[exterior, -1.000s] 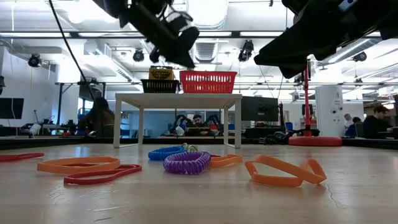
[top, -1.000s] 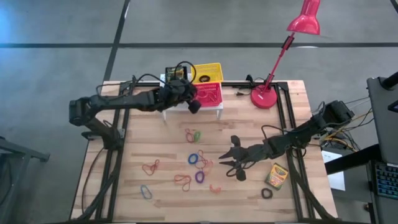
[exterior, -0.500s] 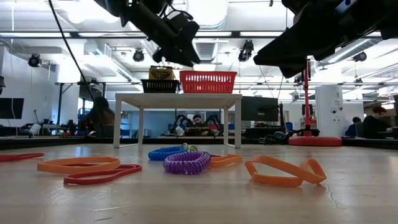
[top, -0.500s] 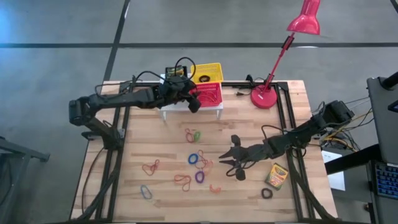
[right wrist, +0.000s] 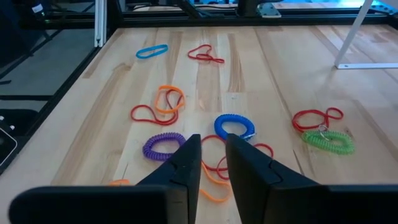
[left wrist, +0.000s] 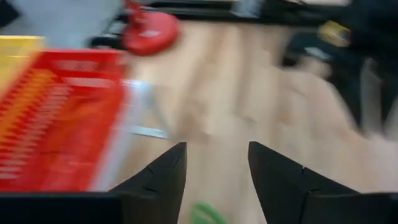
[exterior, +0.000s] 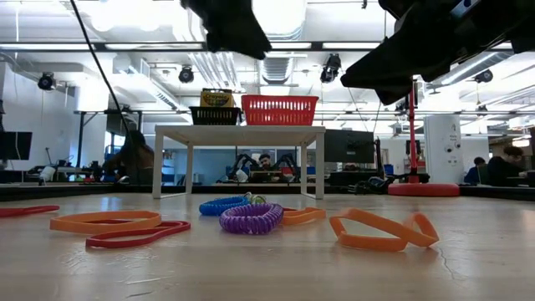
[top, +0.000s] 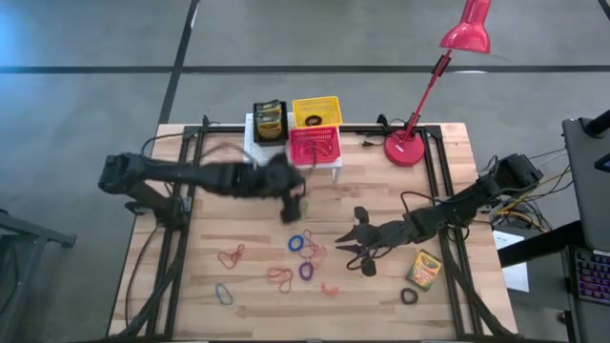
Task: Pick & Place Office Desk Supplies
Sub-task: Put the red rubber band into the red bin on the shelf
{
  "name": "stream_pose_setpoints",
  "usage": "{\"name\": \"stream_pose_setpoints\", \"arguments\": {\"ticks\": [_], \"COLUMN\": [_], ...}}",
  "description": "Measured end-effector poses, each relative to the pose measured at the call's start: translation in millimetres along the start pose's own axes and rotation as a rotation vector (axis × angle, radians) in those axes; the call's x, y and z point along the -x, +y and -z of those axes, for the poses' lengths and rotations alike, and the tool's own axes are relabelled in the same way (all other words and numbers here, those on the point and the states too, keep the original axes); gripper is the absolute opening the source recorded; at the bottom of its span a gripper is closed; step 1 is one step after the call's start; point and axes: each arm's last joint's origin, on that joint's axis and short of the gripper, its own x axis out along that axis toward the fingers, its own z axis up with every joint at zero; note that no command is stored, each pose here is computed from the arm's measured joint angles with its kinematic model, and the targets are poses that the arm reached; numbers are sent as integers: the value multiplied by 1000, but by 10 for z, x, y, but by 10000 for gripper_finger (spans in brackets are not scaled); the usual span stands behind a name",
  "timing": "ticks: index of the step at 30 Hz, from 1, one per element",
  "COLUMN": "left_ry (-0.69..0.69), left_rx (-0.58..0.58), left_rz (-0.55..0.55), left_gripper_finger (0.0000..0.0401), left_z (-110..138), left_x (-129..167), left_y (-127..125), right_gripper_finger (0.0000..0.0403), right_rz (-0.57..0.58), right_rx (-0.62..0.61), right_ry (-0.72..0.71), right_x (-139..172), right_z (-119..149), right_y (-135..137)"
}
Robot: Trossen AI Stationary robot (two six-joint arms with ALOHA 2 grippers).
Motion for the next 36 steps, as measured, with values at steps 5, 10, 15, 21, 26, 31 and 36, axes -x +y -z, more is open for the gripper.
{"name": "stream_pose_setpoints", "arguments": {"ticks": [5,10,15,21,26,31,36], "left_ry": [35,-3,-66,-72,-17,44,90], "left_rx": [-92,-8,94,114,106,118,98], "left_rz": [45,-2,-17,-56,-56,-78,-27], "left_gripper_finger": [167,166,165,166,166,166,160], "left_z": [369,842,1291,1622,1723,1771,1761], "left_x": [-6,-144,-299,-399,-556,-733,-838], "left_y": [-497,-654,-564,-376,-294,-243,-250], "right_gripper_finger": [69,75,76,68,72,77,71], "right_rz": [0,-2,-5,-5,14,17,18], "right_rx": [-8,-11,-15,0,0,1,2], "right_ry": [0,-9,-25,-25,-40,-44,-44], "right_x": [0,0,0,0,1,1,1], "right_z": [0,-9,-25,-25,-36,-40,-39], "right_y": [0,2,4,4,0,-1,-1]}}
